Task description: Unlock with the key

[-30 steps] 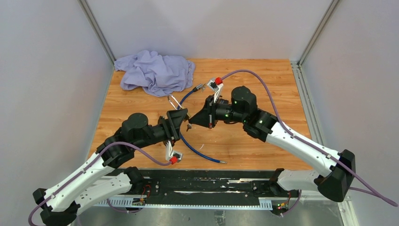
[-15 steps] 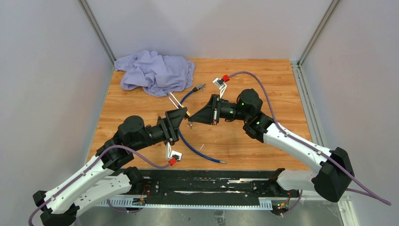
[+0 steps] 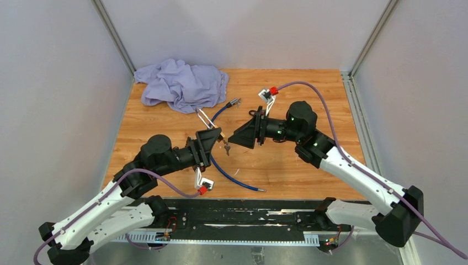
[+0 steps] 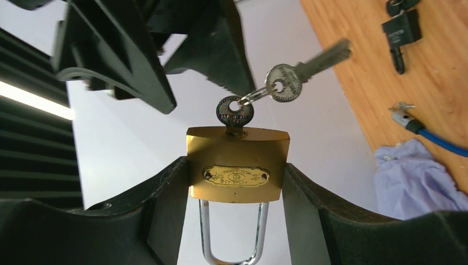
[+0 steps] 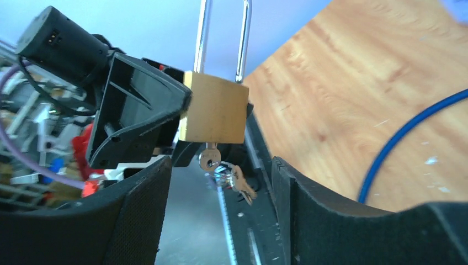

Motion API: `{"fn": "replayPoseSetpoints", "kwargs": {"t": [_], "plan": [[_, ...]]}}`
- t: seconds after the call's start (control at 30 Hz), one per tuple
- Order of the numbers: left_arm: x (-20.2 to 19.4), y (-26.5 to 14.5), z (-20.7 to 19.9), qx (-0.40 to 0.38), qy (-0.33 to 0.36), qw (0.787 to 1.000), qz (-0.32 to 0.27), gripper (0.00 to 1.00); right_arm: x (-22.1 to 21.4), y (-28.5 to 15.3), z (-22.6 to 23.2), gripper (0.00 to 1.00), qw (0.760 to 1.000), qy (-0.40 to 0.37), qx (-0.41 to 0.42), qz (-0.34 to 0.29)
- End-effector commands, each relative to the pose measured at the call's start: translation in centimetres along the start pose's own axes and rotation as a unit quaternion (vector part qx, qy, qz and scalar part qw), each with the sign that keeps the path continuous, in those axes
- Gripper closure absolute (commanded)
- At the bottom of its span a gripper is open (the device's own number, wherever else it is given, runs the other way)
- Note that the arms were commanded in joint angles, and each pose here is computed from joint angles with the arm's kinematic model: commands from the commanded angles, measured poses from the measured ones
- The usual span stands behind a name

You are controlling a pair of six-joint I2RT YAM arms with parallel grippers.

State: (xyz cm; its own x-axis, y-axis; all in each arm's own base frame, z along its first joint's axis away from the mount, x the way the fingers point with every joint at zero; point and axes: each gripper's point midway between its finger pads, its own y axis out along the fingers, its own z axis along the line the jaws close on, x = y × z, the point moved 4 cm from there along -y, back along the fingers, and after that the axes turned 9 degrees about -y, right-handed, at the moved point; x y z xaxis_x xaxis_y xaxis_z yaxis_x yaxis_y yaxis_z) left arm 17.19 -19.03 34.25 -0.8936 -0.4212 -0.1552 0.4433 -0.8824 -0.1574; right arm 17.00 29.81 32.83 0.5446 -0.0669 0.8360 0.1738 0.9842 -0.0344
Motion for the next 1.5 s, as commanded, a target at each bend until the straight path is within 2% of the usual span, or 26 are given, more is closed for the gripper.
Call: {"fn": "replayPoseSetpoints", "kwargs": {"t": [0.0,0.2,0.47,0.53,0.73,0.9,0.93,0.97,1.0,1.03,1.07,1.1,1.2,1.3,1.47], "plan": [[-0.1,-1.0,3.2,0.027,-0.035,0.999,-0.007,1.00,0.7,-1.3,-0.7,0.33,0.987,-0.131,-0.087,0.010],[-0.2,-0.6,2.7,-0.008,-0.081,0.997,-0.010,1.00,0.6,0.2,0.3,0.31,0.974,-0.206,-0.097,0.004],[-0.6,-0.5,2.3,-0.009,-0.077,0.997,0.008,1.00,1.0,3.5,1.7,0.30,0.974,-0.212,-0.067,-0.029],[-0.7,-0.5,2.3,-0.008,-0.076,0.997,0.010,1.00,0.8,4.5,1.6,0.33,0.975,-0.206,-0.073,-0.034],[-0.7,-0.5,2.2,-0.008,-0.085,0.996,0.010,1.00,0.9,5.5,1.0,0.54,0.979,-0.181,-0.078,-0.055],[-0.4,-0.5,1.8,-0.011,-0.115,0.993,0.003,1.00,0.4,5.7,0.6,0.97,0.982,-0.165,-0.083,-0.049],[-0.4,-0.5,1.6,-0.016,-0.128,0.992,0.003,0.94,0.1,5.5,0.4,0.99,0.982,-0.161,-0.087,-0.046],[-0.4,-0.4,1.3,-0.024,-0.148,0.989,0.004,0.76,-0.2,5.3,0.1,0.99,0.983,-0.156,-0.089,-0.040],[-0.5,-0.4,0.9,-0.033,-0.177,0.984,0.010,0.43,-0.5,4.9,-0.2,1.00,0.984,-0.149,-0.089,-0.035],[-0.8,-0.3,0.6,-0.039,-0.211,0.977,0.020,0.19,-0.8,4.4,-0.6,1.00,0.986,-0.139,-0.088,-0.027],[-1.0,-0.2,0.3,-0.047,-0.249,0.967,0.032,0.09,-1.1,3.9,-1.0,0.99,0.988,-0.128,-0.083,-0.019],[-1.1,-0.3,-0.2,-0.062,-0.285,0.955,0.045,0.03,-1.5,3.2,-1.6,0.99,0.990,-0.119,-0.080,-0.012],[-1.3,-0.6,-2.1,-0.119,-0.374,0.916,0.085,0.02,-2.4,0.9,-2.7,1.00,0.994,-0.096,-0.059,0.016],[-0.1,-1.4,-4.9,-0.195,-0.425,0.881,0.075,0.02,-3.5,-1.0,-3.0,0.99,0.995,-0.085,-0.039,0.046],[0.1,-0.3,-6.4,-0.226,-0.504,0.830,0.077,0.01,-4.4,-1.9,-2.2,0.99,0.993,-0.085,0.002,0.078]]}}
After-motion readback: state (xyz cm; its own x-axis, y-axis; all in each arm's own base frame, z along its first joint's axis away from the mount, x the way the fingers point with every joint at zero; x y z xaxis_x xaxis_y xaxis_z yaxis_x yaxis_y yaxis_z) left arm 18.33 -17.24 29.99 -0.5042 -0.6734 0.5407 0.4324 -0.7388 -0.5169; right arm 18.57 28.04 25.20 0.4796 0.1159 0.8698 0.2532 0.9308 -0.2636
